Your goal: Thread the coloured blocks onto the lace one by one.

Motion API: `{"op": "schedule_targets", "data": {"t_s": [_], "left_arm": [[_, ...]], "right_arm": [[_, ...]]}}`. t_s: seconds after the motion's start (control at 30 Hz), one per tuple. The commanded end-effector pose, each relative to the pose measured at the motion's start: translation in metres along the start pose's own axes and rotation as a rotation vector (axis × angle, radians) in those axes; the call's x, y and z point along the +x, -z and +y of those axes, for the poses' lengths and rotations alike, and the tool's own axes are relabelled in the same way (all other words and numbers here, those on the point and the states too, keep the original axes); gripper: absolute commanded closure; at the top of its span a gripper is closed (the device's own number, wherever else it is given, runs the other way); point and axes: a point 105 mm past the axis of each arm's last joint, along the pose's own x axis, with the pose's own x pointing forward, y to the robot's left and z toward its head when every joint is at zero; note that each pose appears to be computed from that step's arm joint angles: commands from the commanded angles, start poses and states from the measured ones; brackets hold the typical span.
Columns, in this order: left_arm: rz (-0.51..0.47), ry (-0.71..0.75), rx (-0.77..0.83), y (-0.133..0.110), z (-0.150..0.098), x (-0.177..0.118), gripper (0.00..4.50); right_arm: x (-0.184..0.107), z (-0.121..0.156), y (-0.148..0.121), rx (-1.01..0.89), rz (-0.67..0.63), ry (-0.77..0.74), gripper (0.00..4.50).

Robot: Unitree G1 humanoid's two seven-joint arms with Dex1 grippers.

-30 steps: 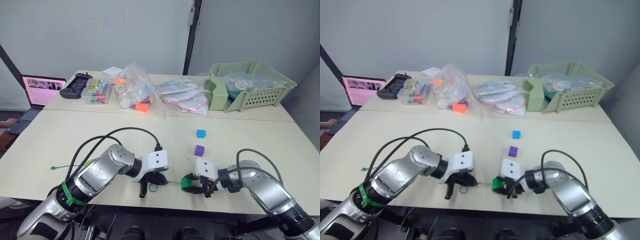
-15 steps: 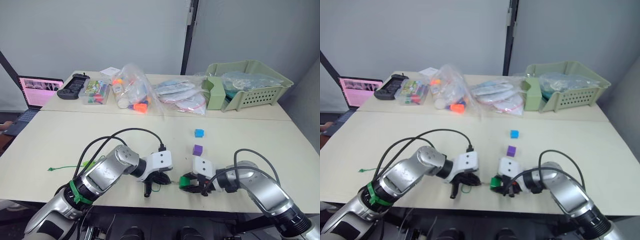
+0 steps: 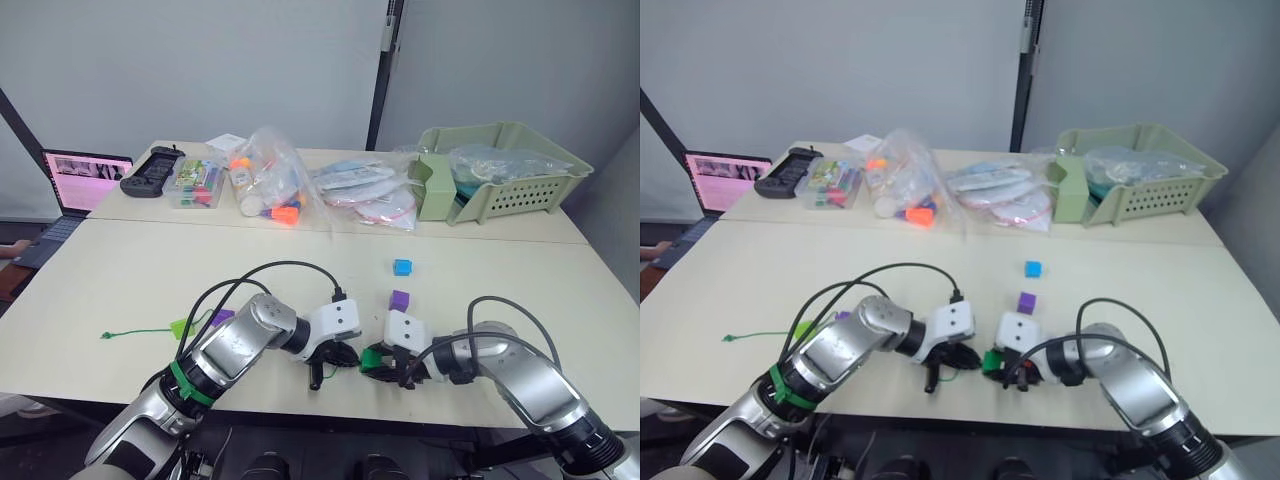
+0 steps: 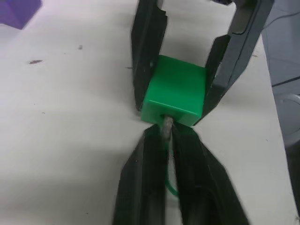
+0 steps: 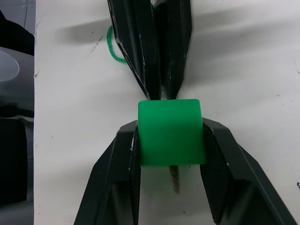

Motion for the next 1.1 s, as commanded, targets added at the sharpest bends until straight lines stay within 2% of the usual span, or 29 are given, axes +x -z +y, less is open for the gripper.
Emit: {"op": "schedule_targets", "data": {"t_s": [0.03,0.2,0.37,0.57,0.67,0.9,0.93,1.1], "left_arm": [[-0.071,0.025,0.09,-0.018,-0.003,-0.012,2.84],[-0.003,0.024,0.056,0.004,-0.008,-0.023,1.25],[-0.001,0.021,-0.015,0.015,-0.014,-0.024,1.19],[0.019,-0.026,-0.025,0.026,-0.008,-0.017,1.19],[0.007,-0.024,-0.022,0.026,-0.008,-0.015,2.02],[0.003,-0.016,-0.001,0.025,-0.008,-0.015,4.31],[0.002,-0.014,0.003,0.024,-0.008,-0.015,4.47],[-0.014,-0.016,0.042,0.016,-0.005,-0.013,4.5]], "right_arm": [[0.004,0.001,-0.002,-0.021,-0.008,0.028,3.31],[0.003,-0.001,0.003,-0.014,0.004,0.049,3.31],[0.001,-0.002,0.004,-0.011,0.008,0.058,3.31],[0.001,-0.002,0.002,-0.012,0.005,0.055,3.31],[0.001,-0.002,0.002,-0.012,0.004,0.057,3.31],[0.0,-0.002,0.002,-0.007,0.001,0.065,3.31],[0.0,-0.002,0.001,-0.006,0.001,0.067,3.31],[0.001,0.0,0.002,-0.003,0.0,0.065,3.31]]}}
